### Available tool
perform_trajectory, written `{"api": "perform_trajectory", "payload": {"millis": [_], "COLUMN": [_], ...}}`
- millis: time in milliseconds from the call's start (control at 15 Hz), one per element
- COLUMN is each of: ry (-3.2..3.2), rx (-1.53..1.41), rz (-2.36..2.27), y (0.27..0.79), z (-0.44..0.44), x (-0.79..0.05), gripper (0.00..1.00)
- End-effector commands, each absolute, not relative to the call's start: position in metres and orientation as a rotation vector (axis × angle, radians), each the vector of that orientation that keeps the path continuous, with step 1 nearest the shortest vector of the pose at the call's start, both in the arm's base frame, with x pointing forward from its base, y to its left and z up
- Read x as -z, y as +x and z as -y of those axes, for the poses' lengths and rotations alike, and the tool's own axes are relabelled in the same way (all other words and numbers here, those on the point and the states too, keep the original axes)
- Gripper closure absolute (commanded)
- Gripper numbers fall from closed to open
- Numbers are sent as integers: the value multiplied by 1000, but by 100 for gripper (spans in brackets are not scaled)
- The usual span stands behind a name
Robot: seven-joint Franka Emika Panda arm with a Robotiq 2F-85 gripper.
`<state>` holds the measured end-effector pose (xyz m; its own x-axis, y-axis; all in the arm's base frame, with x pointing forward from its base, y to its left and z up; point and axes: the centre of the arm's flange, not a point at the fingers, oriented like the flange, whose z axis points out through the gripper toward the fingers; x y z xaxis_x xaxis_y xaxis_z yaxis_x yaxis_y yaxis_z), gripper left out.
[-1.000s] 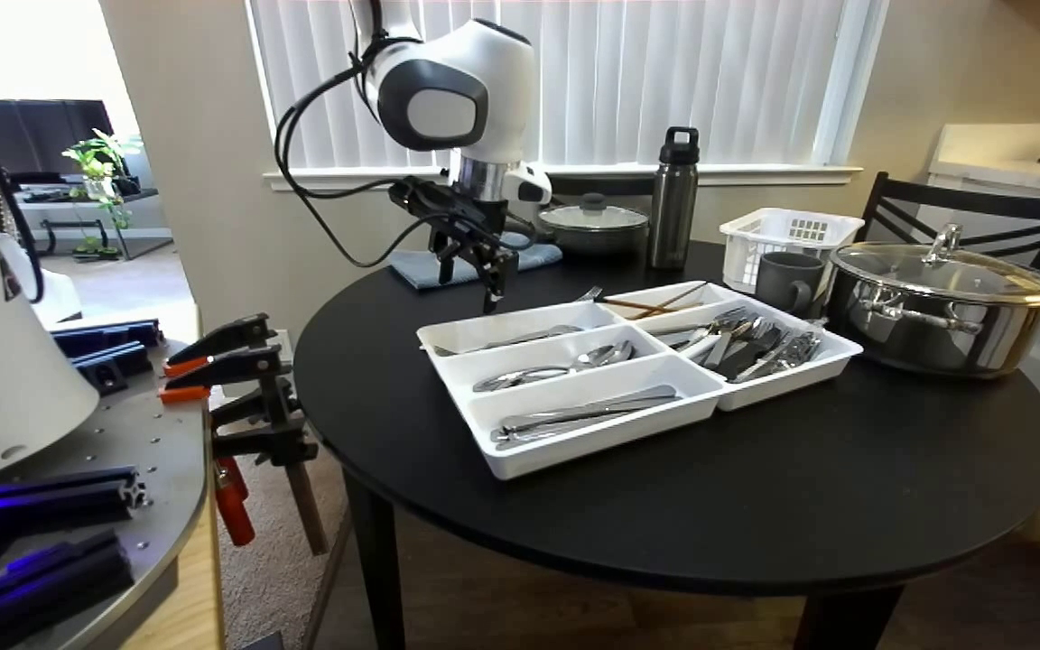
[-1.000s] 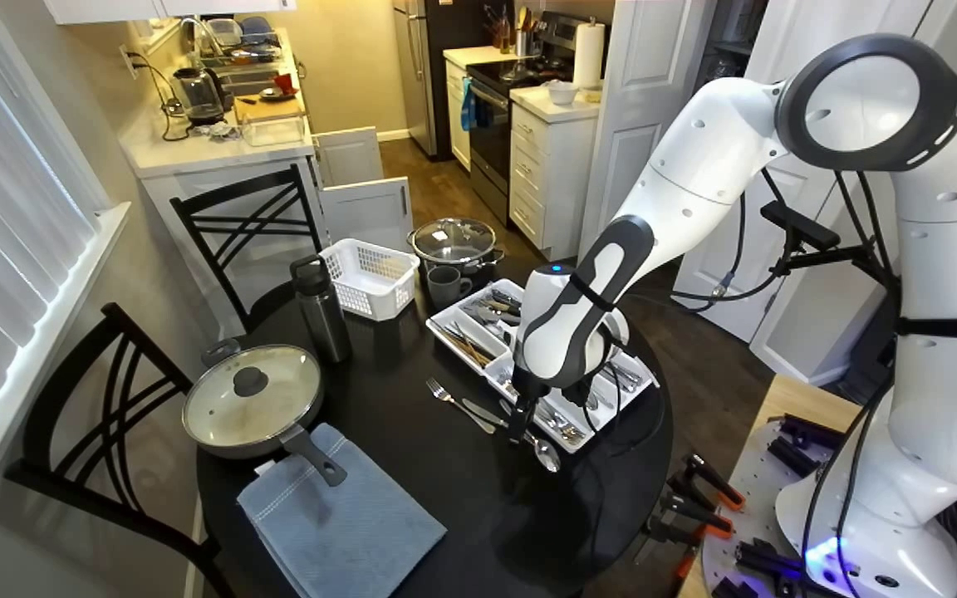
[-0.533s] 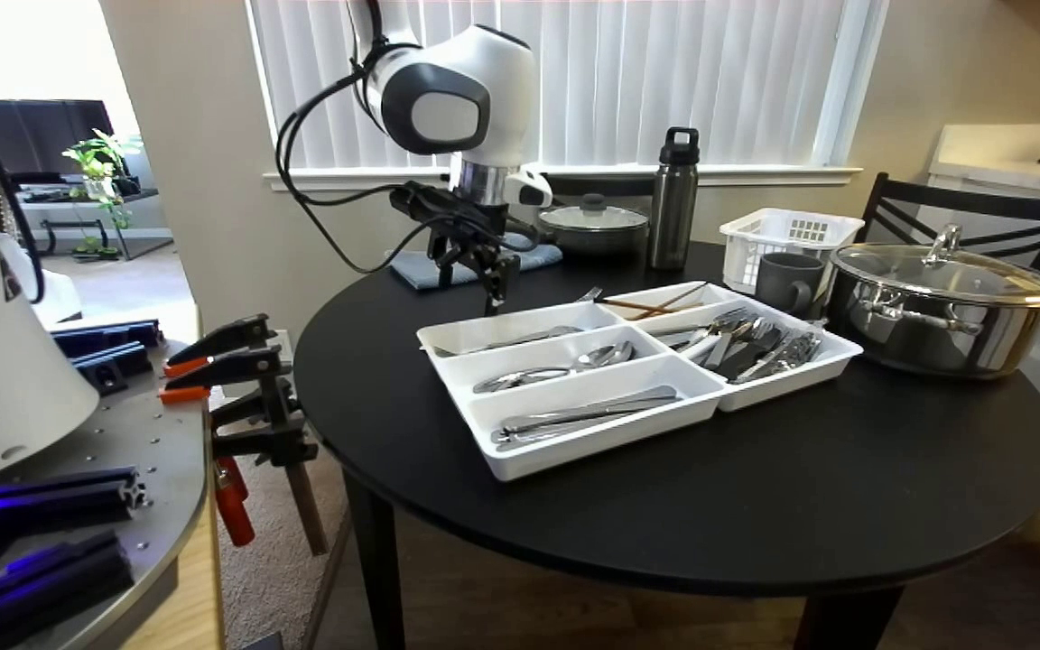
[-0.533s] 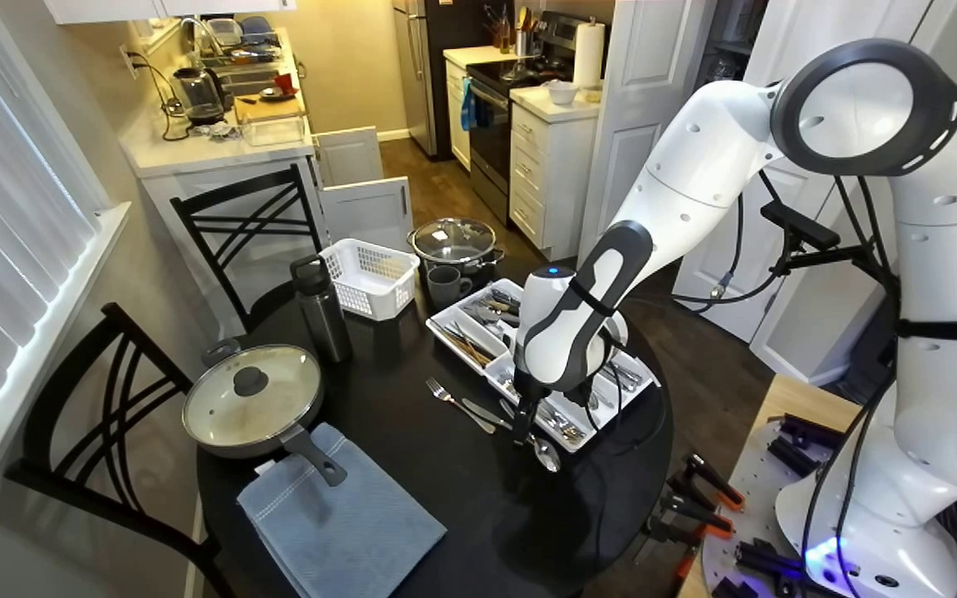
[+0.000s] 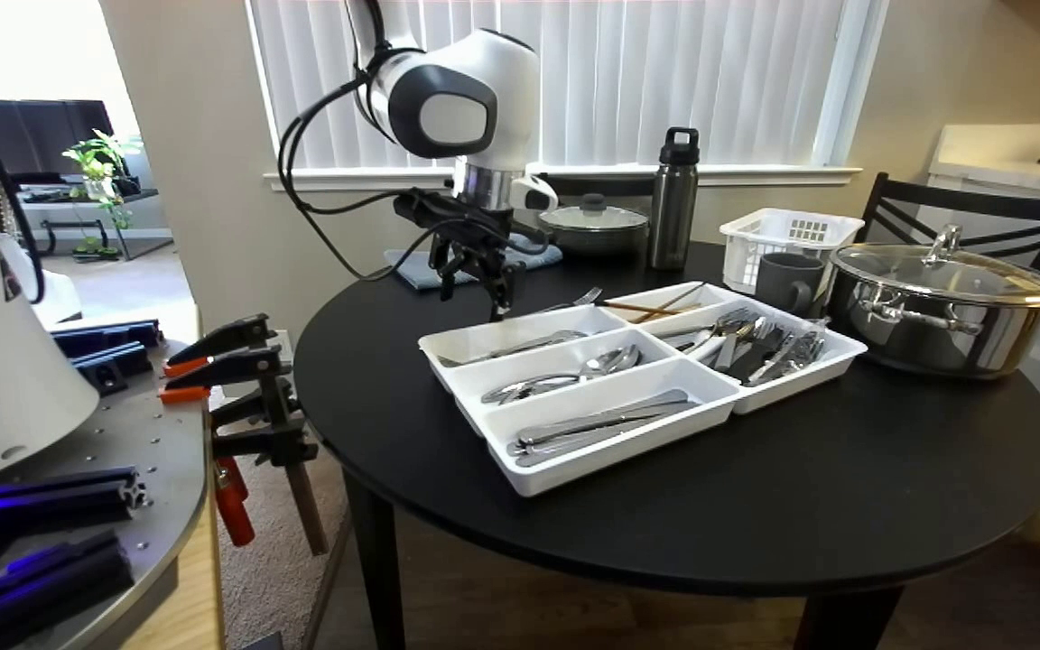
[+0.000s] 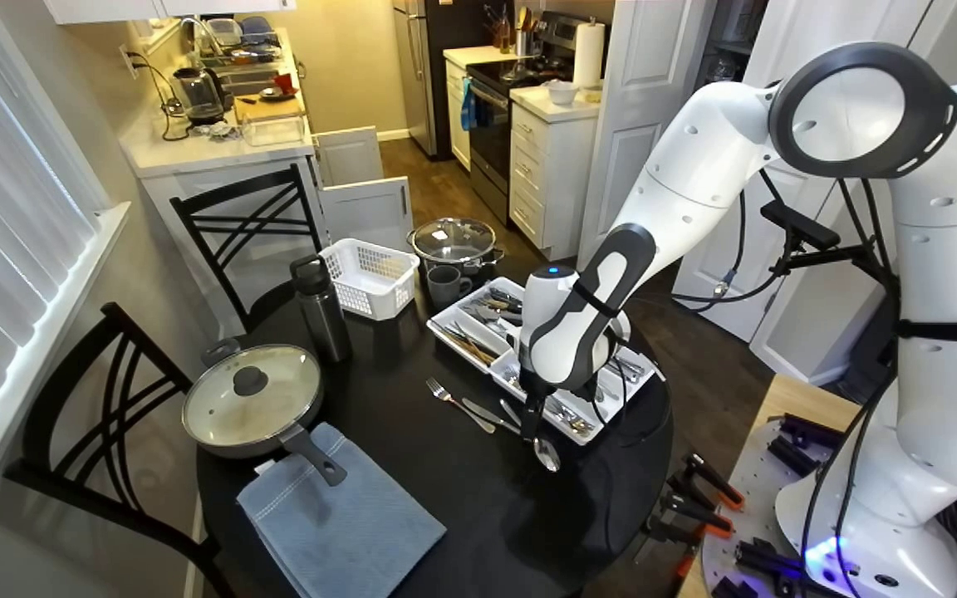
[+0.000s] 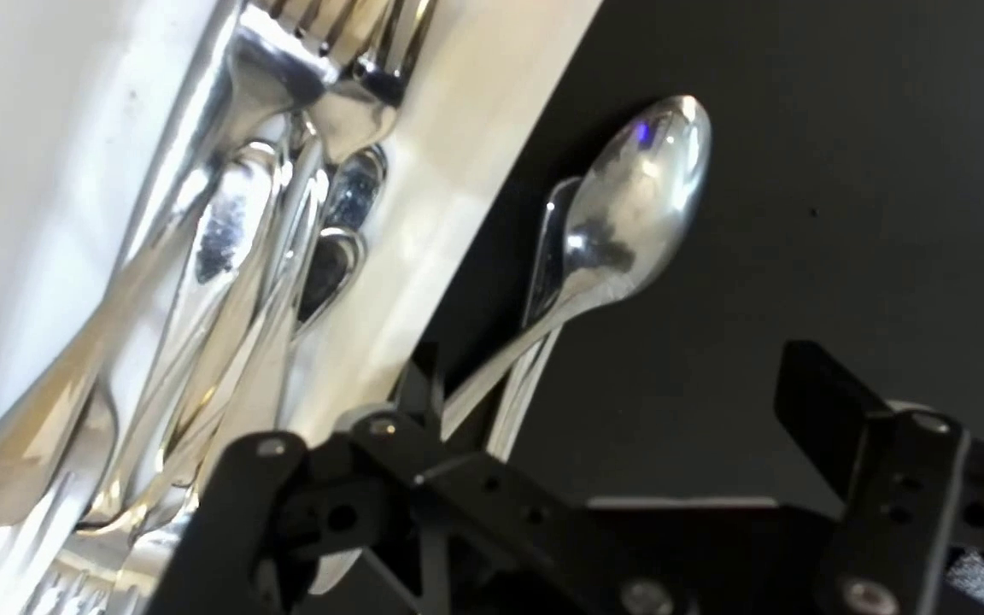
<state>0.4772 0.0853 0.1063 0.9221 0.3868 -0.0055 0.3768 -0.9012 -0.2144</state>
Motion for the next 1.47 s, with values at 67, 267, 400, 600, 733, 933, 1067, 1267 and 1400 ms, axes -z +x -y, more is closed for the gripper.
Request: {"api": "perform_trajectory", "payload": {"millis": [67, 267, 400, 600, 733, 933, 1067, 1267, 1400], "ry": [-2915, -2920, -2922, -2922, -2926, -2947, -2973, -3039, -3076], "rx": [-113, -114, -114, -103, -77, -86, -139, -196, -191], "rz": [551, 537, 543, 539, 527, 510, 490, 502, 502], "y": [471, 470, 470, 472, 477, 485, 483, 476, 475], "z": [-55, -50, -54, -61, -71, -85, -97, -106, -106], "x": [-103, -102, -103, -104, -108, -99, -90, -79, -77], "gripper": [0, 0, 0, 0, 0, 0, 0, 0, 25]}}
